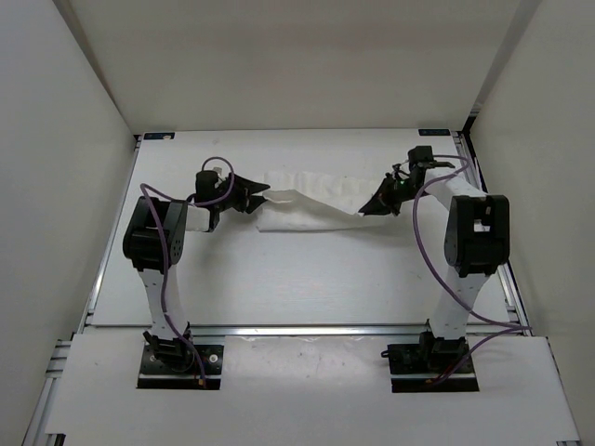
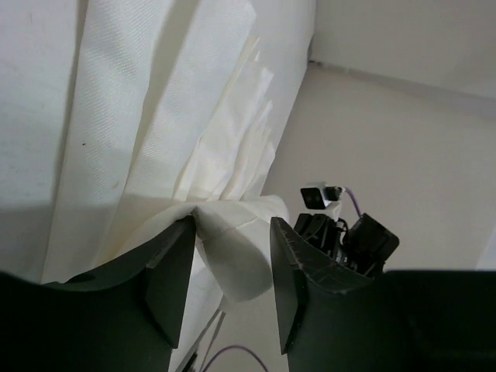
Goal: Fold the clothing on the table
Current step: Fold the skirt
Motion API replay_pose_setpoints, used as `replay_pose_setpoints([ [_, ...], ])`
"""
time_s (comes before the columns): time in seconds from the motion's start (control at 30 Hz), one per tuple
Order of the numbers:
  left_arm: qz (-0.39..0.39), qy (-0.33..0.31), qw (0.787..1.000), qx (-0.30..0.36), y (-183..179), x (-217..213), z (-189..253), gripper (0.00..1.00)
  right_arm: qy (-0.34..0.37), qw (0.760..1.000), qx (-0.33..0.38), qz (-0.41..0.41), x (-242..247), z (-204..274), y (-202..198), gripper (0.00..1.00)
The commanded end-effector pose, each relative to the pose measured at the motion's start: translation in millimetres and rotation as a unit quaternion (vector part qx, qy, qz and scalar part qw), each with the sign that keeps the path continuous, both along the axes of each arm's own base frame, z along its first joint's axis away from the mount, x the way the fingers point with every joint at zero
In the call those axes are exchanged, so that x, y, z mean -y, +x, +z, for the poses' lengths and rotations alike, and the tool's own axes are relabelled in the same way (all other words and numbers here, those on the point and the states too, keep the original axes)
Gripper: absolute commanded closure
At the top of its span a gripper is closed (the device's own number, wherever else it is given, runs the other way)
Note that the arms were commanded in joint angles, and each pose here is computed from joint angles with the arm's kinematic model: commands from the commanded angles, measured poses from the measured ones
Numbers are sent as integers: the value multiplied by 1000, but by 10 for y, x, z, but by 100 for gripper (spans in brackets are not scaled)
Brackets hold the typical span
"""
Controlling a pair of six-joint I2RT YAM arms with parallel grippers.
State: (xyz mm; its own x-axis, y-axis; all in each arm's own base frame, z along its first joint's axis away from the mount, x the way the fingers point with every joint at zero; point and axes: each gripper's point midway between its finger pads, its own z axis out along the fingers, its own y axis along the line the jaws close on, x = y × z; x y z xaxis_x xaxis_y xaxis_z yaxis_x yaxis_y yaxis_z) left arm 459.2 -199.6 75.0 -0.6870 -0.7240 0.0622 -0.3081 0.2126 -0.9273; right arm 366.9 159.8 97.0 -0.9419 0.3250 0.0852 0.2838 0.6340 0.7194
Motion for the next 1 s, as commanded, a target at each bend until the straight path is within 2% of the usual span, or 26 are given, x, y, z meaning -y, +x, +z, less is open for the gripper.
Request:
replay_pose_setpoints([
  [0.0, 60, -36, 992, 109, 397, -186, 697, 45, 15, 998, 51, -15, -9, 148, 366, 99],
  [0.1, 91, -25, 984, 151, 509, -456, 934, 44, 34, 997, 58, -34, 42, 120, 591, 100],
  [0.23, 118, -53, 973, 190, 444, -652, 1157, 45, 62, 995, 62, -54, 44, 108, 819, 100],
  [0.33, 104, -50, 971, 209, 361, -670, 1293, 48, 74, 993, 67, -59, 35, 125, 934, 100],
  [0.4, 72, -43, 976, 200, 220, -513, 1281, 52, 88, 991, 73, -68, 46, 107, 1012, 99],
  [0.47, 36, -18, 979, 201, 132, -334, 1243, 68, 119, 985, 92, -82, 10, 182, 1152, 89],
  [0.5, 3, 4, 982, 190, 36, -135, 1141, 84, 132, 981, 111, -89, -4, 218, 1228, 83],
  [0.53, -20, 14, 981, 194, -18, 13, 1155, 90, 136, 977, 123, -108, 109, 266, 1303, 67],
  [0.6, -60, 63, 981, 176, -122, 209, 953, 100, 144, 967, 164, -129, 151, 354, 1456, 58],
  [0.67, -81, 92, 977, 174, -163, 330, 887, 100, 150, 952, 216, -159, 236, 498, 1618, 45],
  [0.7, -91, 107, 975, 173, -198, 381, 852, 100, 148, 944, 238, -171, 279, 581, 1649, 42],
  [0.77, -103, 117, 974, 163, -249, 452, 749, 100, 129, 946, 246, -165, 281, 670, 1663, 37],
  [0.83, -100, 124, 975, 156, -248, 451, 701, 100, 82, 956, 247, -135, 261, 704, 1633, 39],
  [0.9, -96, 132, 976, 141, -255, 433, 589, 100, -15, 966, 235, -108, 369, 569, 1554, 41],
  [0.97, -97, 152, 975, 131, -235, 429, 489, 100, -68, 970, 222, -78, 251, 463, 1406, 44],
])
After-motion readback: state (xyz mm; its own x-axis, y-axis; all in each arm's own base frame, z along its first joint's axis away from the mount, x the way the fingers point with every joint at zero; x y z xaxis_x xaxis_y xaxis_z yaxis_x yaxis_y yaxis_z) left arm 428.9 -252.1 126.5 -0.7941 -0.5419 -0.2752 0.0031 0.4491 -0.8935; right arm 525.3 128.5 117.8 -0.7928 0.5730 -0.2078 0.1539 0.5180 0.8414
